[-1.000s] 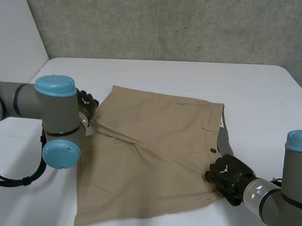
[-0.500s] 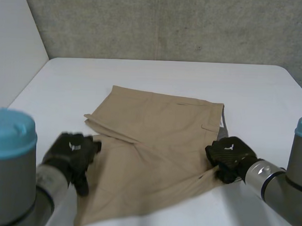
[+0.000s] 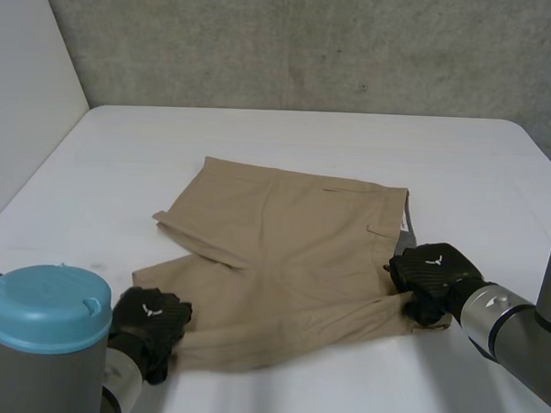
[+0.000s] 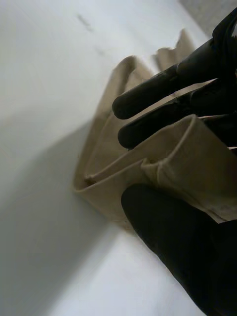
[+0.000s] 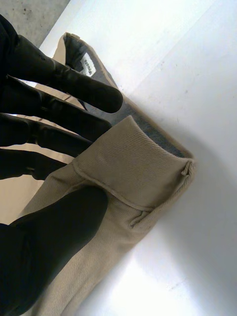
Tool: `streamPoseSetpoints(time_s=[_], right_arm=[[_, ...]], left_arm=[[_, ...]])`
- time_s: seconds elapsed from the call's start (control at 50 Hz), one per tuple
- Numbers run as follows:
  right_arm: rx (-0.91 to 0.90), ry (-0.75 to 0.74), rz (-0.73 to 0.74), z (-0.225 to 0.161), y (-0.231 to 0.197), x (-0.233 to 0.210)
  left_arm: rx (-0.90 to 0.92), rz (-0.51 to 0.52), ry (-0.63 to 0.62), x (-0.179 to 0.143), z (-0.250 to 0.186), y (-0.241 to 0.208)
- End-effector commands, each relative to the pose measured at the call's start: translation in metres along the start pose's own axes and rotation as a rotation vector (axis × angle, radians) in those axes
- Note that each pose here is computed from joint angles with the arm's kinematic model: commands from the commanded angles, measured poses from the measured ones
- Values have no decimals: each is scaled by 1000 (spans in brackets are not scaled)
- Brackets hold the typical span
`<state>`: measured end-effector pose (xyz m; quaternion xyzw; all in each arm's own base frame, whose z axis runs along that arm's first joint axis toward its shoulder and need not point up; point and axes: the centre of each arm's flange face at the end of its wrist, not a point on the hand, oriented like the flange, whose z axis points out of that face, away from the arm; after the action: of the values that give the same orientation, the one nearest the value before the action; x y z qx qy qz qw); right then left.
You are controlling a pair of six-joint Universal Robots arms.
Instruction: Fold the shorts.
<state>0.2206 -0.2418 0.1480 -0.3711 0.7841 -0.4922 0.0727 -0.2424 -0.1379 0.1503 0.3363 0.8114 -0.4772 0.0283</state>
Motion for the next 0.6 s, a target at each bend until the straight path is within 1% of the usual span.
streamPoseSetpoints(time_s=[0.02, 0.06, 0.08, 0.1, 0.14, 0.16, 0.18, 0.22, 0.24, 0.3, 0.32, 0.38, 0.4, 0.46, 0.48, 0.5, 0.56, 0.6], right_arm=[[0, -5, -77, -15, -10, -1], [-7, -11, -133, -27, -15, -3], [-27, -17, -195, -40, -19, -4], [-37, -26, -234, -48, -21, -6], [-75, -57, -304, -61, -20, -11], [-119, -88, -364, -74, -18, -16], [-143, -110, -391, -80, -16, -19], [-196, -151, -429, -90, -11, -24], [-245, -200, -464, -98, -6, -28], [-282, -253, -490, -105, -4, -32], [-276, -253, -492, -105, -6, -32], [-232, -202, -469, -98, -14, -25], [-194, -160, -451, -91, -20, -21], [-145, -109, -417, -74, -26, -13], [-120, -83, -398, -62, -29, -8], [-111, -71, -389, -55, -31, -6], [-71, -25, -385, -33, -39, 0], [-49, 10, -398, -25, -45, 2]], left_arm=[[184, -17, -42, -11, -19, -32], [172, 8, -33, -12, -27, -31], [162, 28, -24, -11, -32, -30], [127, 78, -1, -10, -41, -25], [80, 135, 22, -8, -49, -20], [51, 165, 34, -8, -53, -16], [-1, 205, 56, -7, -58, -9], [-36, 246, 76, -6, -64, -4], [-54, 261, 85, -5, -66, -1], [-62, 296, 91, -5, -69, 1], [-49, 306, 86, -5, -68, -2], [-4, 297, 59, -7, -60, -13], [21, 290, 50, -7, -56, -18], [113, 263, 3, -7, -35, -37], [137, 254, -10, -7, -29, -43], [181, 239, -39, -9, -16, -54], [244, 206, -92, -15, 6, -71], [298, 182, -143, -21, 32, -85]])
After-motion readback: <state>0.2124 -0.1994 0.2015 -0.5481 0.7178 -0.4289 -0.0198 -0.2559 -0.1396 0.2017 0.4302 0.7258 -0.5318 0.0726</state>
